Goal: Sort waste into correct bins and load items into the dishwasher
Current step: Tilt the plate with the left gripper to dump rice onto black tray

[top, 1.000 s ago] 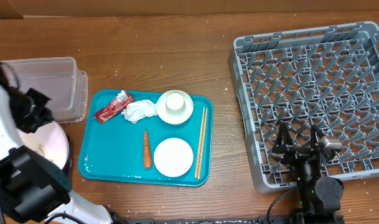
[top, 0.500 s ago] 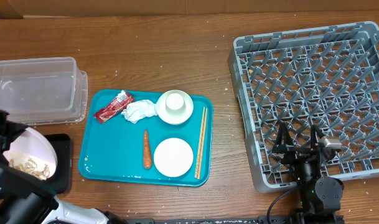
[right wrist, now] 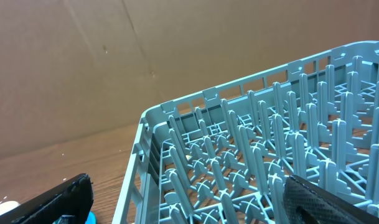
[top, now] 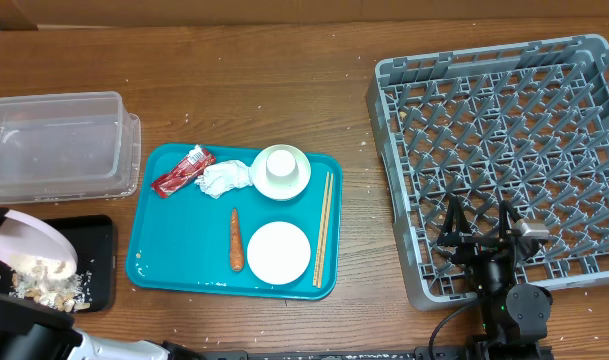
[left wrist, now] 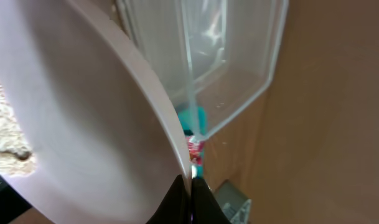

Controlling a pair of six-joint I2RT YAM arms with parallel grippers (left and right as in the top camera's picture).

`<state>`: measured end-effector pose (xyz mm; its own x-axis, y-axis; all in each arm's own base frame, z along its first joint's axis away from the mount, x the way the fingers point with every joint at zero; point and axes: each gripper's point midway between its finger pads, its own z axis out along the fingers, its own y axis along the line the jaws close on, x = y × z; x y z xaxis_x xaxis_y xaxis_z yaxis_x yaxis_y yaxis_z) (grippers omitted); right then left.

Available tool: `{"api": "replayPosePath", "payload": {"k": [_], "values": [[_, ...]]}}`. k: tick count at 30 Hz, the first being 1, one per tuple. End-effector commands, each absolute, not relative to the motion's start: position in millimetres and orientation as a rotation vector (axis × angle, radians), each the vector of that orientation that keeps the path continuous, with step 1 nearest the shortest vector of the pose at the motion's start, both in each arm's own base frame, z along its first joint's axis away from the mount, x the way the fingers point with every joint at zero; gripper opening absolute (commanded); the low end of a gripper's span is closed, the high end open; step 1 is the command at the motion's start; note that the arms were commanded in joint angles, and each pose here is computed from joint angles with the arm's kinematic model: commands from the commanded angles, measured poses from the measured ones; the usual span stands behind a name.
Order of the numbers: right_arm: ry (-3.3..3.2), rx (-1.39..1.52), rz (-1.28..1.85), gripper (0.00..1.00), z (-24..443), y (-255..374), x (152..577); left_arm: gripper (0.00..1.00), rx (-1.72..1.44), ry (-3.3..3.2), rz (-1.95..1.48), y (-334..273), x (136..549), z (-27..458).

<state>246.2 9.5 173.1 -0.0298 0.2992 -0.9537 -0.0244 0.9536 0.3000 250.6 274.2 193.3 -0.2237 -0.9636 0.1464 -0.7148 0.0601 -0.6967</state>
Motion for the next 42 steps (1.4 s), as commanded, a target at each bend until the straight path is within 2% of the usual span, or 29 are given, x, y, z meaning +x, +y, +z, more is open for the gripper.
{"api": "replayPosePath", "payload": {"k": [1, 16, 26, 34, 42], "values": [[1.582, 0.219, 0.262, 1.0, 170, 9, 246, 0.04, -1.53, 1.881, -1.086, 277, 262, 221], [1.582, 0.219, 0.262, 1.0, 170, 9, 246, 0.04, -1.409, 1.789, -1.186, 276, 265, 242], [1.582, 0.219, 0.262, 1.0, 170, 9, 246, 0.04, -1.467, 1.893, -1.023, 288, 255, 221], [1.582, 0.219, 0.262, 1.0, 170, 9, 246, 0.04, -1.267, 1.797, -1.149, 280, 269, 250], [1.582, 0.219, 0.262, 1.0, 170, 9, 246, 0.04, -1.24, 1.777, -1.188, 275, 269, 256]]}}
